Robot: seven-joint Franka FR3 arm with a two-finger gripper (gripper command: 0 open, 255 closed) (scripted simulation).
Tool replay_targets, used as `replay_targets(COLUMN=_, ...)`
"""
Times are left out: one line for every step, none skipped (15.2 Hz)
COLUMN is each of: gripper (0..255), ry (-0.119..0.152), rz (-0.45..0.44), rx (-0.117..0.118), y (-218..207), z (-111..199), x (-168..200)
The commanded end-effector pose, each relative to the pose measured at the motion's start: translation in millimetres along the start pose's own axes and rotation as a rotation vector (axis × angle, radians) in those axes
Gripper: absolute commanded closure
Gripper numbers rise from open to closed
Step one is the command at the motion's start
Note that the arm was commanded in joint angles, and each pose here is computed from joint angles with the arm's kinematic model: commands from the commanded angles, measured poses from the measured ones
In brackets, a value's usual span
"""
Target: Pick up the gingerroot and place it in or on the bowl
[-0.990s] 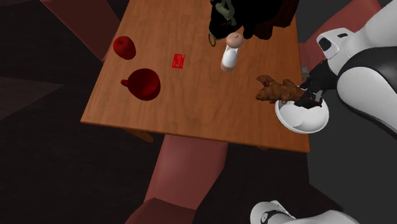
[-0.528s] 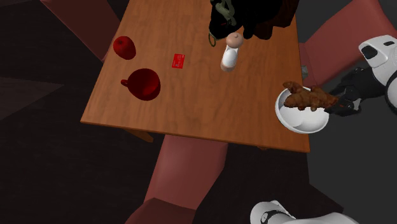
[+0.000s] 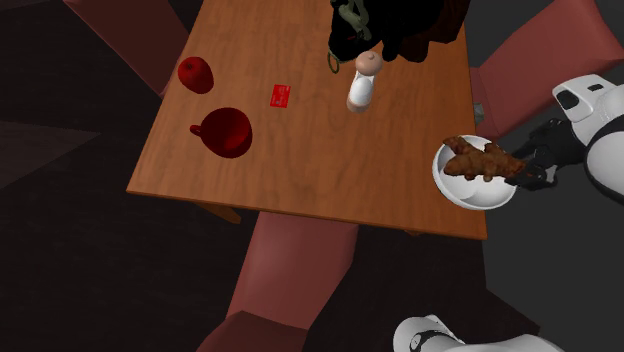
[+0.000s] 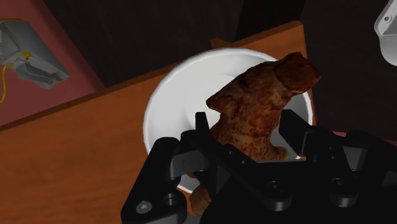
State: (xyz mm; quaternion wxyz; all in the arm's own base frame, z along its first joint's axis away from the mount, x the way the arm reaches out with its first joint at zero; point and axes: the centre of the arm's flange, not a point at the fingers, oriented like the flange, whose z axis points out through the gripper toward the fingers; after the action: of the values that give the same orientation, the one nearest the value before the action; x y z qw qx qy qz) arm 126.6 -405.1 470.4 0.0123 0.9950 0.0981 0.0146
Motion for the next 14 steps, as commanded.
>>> replay_targets(gripper=255, ry=0.001, rz=0.0, rx=-0.001, y=-1, z=11, x=-1)
replay_targets(gripper=255, ry=0.001, rz=0.0, rx=-0.001, y=-1, z=16, x=-2)
replay_targets(gripper=255, ry=0.001, rz=0.0, rx=-0.001, y=-2, z=21, x=-2)
replay_targets(gripper=255, ry=0.001, rz=0.0, rx=-0.001, y=-2, z=26, x=-2)
replay_targets(gripper=255, ry=0.001, rz=0.0, rx=-0.001, y=-2, z=32, x=-2)
replay_targets(gripper=255, ry=0.001, rz=0.0, rx=-0.001, y=-2, z=37, x=-2)
replay_targets(gripper=255, ry=0.001, rz=0.0, rx=-0.001, y=-2, z=37, x=-2)
replay_targets(gripper=255, ry=0.001, rz=0.0, rx=-0.001, y=-2, z=37, x=-2)
replay_targets(gripper=255, ry=0.001, rz=0.0, rx=-0.001, y=-2, z=37, x=-2)
replay_targets(gripper=255, ry=0.001, rz=0.0, rx=-0.001, y=-2, z=37, x=-2)
replay_targets(gripper=255, ry=0.001, rz=0.0, rx=-0.001, y=-2, z=37, x=-2)
replay_targets(gripper=255, ry=0.001, rz=0.0, rx=-0.001, y=-2, z=37, x=-2)
replay_targets(gripper=255, ry=0.001, rz=0.0, rx=-0.001, y=-2, z=37, x=-2)
replay_targets(gripper=255, ry=0.001, rz=0.0, rx=-0.001, y=-2, z=37, x=-2)
